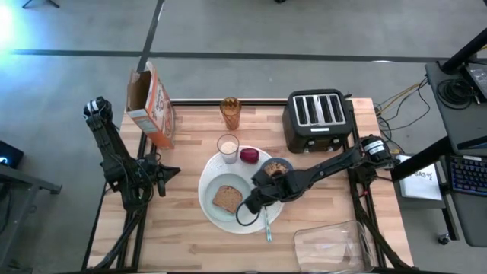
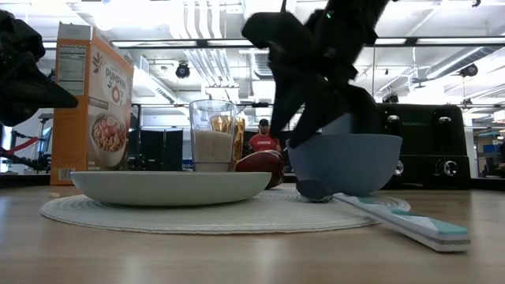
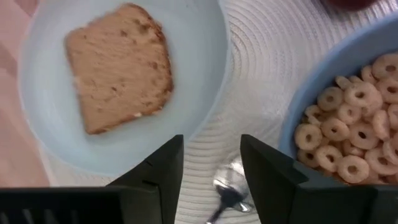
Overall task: Arrange a breakfast setting
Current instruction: Return to Home Position
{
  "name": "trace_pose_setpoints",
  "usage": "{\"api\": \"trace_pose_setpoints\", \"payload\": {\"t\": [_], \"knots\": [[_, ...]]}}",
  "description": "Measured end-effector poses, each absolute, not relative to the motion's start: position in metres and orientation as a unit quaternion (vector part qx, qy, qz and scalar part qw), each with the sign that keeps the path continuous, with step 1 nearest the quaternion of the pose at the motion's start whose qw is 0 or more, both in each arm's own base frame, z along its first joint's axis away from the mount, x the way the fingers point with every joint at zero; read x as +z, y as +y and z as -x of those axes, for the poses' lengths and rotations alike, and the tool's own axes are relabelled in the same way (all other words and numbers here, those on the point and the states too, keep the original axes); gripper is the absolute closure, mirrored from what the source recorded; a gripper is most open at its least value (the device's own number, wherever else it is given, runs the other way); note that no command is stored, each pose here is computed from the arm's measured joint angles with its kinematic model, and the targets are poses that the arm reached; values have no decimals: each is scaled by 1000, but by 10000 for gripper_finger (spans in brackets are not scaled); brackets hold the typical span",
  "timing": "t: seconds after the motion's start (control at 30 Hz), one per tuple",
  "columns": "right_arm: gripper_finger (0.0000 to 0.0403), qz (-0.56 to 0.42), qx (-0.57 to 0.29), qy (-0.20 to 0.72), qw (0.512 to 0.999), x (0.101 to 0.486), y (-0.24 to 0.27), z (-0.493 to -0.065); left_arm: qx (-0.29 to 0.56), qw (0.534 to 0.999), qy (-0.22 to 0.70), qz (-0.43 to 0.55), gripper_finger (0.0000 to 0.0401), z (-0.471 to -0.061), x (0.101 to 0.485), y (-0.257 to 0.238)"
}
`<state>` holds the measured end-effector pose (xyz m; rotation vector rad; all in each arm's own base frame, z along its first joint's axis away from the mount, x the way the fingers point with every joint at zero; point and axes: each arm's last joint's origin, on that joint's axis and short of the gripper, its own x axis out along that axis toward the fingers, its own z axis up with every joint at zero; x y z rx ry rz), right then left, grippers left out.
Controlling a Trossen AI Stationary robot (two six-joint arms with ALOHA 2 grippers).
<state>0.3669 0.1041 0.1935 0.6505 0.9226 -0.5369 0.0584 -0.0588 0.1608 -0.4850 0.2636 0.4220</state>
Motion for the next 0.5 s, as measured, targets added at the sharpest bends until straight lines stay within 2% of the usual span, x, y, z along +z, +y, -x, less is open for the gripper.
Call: {"api": "trace_pose_setpoints", "payload": {"t": [0.27,0.43,0.5], "knots": [[252,-286,-186,409,846,231,115,-378,207,940,129,238,399,-58,161,-59],[259,-233,-94,419,872,262,119,-368,206,940,129,240,399,-59,161,-59],[264,-218,-88,414,879,273,117,-360,206,940,129,240,399,-59,161,-59]]}}
